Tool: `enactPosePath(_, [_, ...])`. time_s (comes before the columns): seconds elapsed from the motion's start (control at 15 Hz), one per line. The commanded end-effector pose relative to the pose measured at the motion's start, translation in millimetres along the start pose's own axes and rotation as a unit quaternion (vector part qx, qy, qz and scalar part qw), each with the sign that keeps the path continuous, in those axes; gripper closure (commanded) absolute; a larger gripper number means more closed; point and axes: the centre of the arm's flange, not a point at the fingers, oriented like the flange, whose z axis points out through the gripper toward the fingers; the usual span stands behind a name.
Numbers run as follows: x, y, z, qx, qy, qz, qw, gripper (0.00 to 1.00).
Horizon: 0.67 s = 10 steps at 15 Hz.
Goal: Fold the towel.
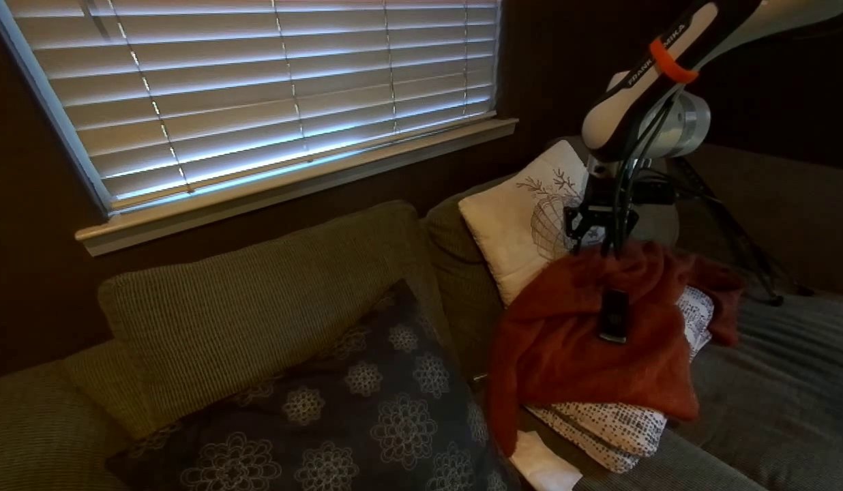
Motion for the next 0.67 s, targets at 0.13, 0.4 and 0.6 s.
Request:
enactPosePath(0.13, [11.1, -7.7, 7.1, 0.007, -0.021, 0.020, 0.9995, 0.87])
enactPosePath(0.4, [13.0, -6.8, 9.1, 0.015, -0.035, 0.026, 0.9989, 1.00])
enactPosePath(0.6, [13.8, -6.5, 9.5, 0.019, -0.039, 0.030, 0.9986, 1.00])
